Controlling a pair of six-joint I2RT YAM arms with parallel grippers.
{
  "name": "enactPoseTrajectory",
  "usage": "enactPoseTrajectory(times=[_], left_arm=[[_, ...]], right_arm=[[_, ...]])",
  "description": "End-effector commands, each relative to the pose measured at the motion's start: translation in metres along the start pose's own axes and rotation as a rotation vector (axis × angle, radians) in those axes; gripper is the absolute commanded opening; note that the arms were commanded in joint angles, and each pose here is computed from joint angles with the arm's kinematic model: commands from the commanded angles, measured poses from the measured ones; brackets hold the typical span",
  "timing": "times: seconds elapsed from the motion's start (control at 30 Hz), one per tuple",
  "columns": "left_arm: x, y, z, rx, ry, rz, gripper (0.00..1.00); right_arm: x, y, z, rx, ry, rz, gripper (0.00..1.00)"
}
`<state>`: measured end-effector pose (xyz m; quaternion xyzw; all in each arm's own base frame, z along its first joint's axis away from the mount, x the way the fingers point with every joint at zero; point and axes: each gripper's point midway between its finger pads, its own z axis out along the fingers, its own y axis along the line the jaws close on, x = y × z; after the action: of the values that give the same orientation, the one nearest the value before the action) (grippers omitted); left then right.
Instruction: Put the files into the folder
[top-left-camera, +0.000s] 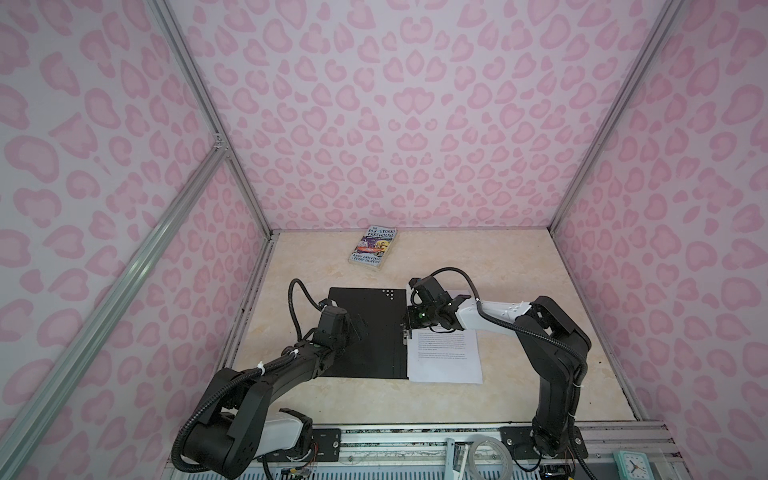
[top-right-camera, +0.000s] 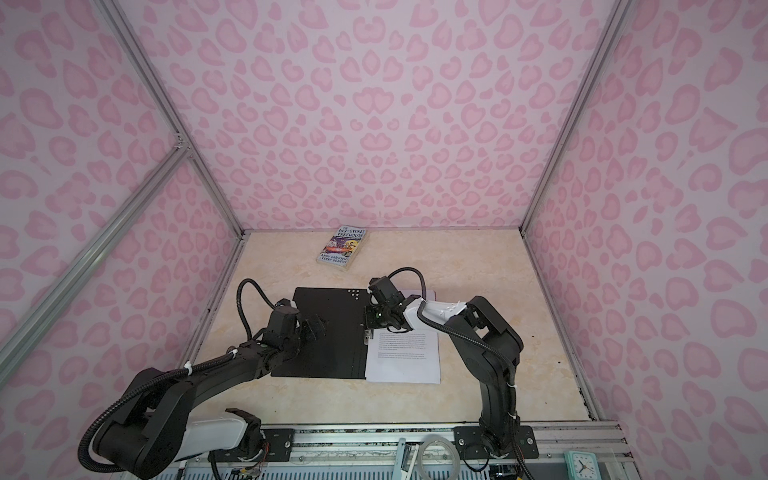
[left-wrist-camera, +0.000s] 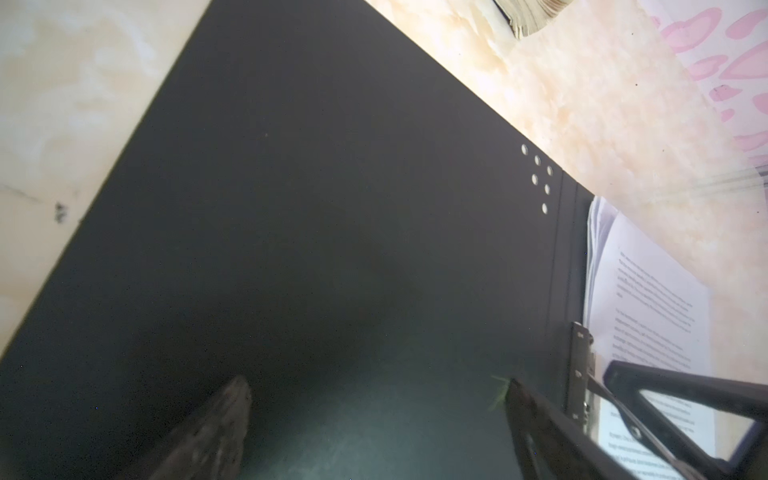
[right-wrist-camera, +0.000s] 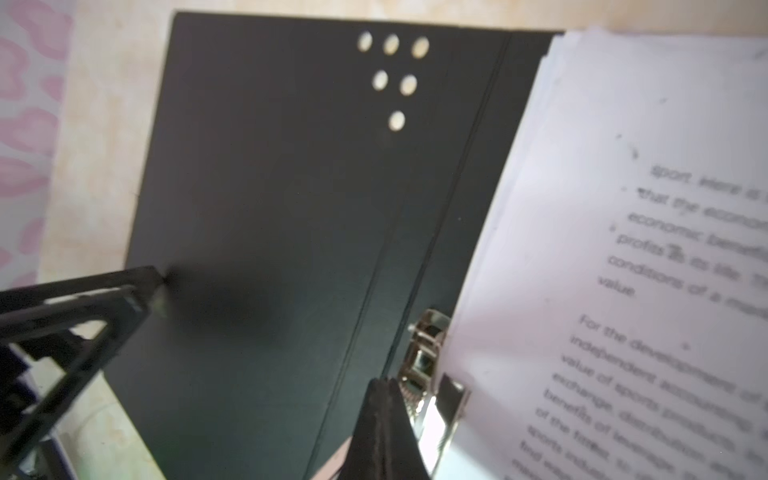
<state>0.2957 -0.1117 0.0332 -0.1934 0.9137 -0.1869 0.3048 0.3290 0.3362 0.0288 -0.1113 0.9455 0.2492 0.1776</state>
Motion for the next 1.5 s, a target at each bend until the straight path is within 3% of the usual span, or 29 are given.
enactPoseTrajectory(times=[0.0,0.53,0.67,0.8,0.93,1.07,1.2,1.47], left_arm=[[0.043,0.032,-0.002,-0.115,0.178,-0.034,0.98],[0.045,0.036,0.002,-0.133,0.191,-0.040,0.98],[0.045,0.034,0.002,-0.125,0.194,-0.040,0.98],[0.046,0.032,0.003,-0.112,0.203,-0.036,0.98],[0.049,0.031,0.004,-0.111,0.217,-0.041,0.98],[0.050,0.032,0.005,-0.112,0.224,-0.042,0.98],[0.049,0.033,0.004,-0.118,0.216,-0.039,0.98],[0.049,0.034,0.004,-0.123,0.213,-0.040,0.98]], right_arm=[[0.021,-0.021,0.006,0.091,0.124,-0.029,0.00],[-0.016,-0.004,-0.024,0.041,0.040,-0.049,0.00],[-0.023,-0.017,-0.038,0.099,-0.006,-0.024,0.09],[-0.014,-0.002,-0.060,0.097,-0.065,-0.028,0.31],[-0.010,0.025,-0.085,-0.011,-0.179,0.085,0.37],[-0.009,0.040,-0.088,-0.180,-0.227,0.324,0.43],[-0.010,0.044,-0.081,-0.231,-0.229,0.486,0.42],[-0.008,0.052,-0.057,-0.320,-0.185,0.687,0.33]])
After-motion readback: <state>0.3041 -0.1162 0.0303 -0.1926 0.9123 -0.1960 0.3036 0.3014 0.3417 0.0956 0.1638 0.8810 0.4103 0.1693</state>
